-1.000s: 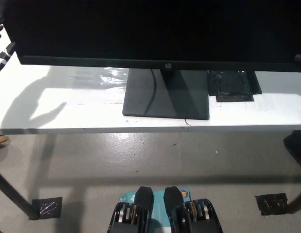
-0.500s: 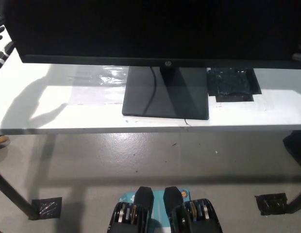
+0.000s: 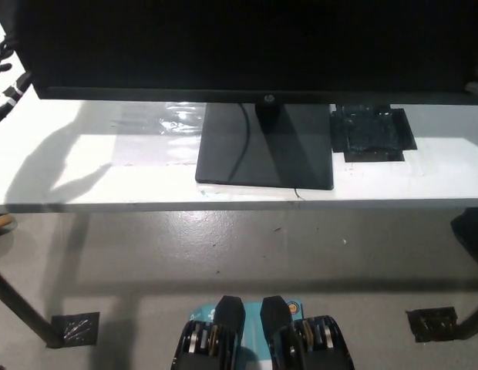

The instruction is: The monitor is placed at the center of the table and the robot uses both its hand to grab the left and right sides of the monitor to tilt the angle of the monitor downwards

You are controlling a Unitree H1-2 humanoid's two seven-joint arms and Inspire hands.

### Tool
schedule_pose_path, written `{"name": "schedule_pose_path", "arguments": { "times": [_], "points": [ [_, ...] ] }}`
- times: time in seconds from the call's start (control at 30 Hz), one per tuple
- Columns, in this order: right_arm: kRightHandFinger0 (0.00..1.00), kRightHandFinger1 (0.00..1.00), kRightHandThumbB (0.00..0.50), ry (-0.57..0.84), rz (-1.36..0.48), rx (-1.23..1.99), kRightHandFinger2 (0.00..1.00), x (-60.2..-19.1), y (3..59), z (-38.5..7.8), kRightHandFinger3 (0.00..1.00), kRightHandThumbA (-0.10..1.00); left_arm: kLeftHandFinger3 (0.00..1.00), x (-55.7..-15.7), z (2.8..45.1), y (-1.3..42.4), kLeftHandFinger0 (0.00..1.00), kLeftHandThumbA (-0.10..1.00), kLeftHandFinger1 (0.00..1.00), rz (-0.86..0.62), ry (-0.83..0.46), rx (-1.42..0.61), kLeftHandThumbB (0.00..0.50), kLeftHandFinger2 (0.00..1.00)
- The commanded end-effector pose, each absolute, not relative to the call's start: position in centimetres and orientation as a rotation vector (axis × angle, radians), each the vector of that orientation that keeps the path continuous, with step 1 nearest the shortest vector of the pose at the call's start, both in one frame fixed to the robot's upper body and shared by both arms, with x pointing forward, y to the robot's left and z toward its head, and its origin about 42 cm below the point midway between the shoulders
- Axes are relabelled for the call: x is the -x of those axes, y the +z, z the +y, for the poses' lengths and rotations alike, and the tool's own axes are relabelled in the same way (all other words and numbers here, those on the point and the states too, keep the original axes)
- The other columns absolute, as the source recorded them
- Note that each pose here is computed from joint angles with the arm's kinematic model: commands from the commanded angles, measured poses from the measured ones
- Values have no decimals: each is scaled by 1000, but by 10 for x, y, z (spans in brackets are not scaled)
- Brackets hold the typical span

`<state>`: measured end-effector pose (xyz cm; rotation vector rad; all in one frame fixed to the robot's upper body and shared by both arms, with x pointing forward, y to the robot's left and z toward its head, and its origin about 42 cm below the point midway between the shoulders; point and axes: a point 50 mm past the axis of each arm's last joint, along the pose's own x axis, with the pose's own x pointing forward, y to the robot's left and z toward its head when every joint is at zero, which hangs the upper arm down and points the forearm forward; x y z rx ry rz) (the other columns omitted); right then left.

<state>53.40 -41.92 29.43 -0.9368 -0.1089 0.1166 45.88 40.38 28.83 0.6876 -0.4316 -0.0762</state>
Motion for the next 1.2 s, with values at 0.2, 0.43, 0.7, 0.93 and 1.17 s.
{"name": "schedule_pose_path", "arguments": {
  "times": [0.2,0.43,0.7,0.93,1.17],
  "points": [
    [1000,1000,500,196,-459,394,1000,-469,313,-434,1000,933,1000,-422,415,281,1000,976,1000,-468,-60,-705,426,1000],
    [1000,1000,500,326,-521,80,1000,-389,306,-453,1000,918,1000,-369,433,278,1000,1000,1000,-542,-6,-597,450,1000],
    [1000,1000,500,411,-513,-67,1000,-338,299,-473,1000,774,1000,-323,426,288,1000,1000,1000,-660,-32,-492,349,1000],
    [1000,1000,500,411,-518,-86,1000,-322,297,-473,1000,800,1000,-307,419,290,1000,1000,1000,-679,-41,-462,366,1000],
    [1000,1000,500,507,-698,-64,1000,-257,281,-366,1000,904,1000,-233,332,273,1000,1000,1000,-773,-237,-336,421,1000]
  ]
}}
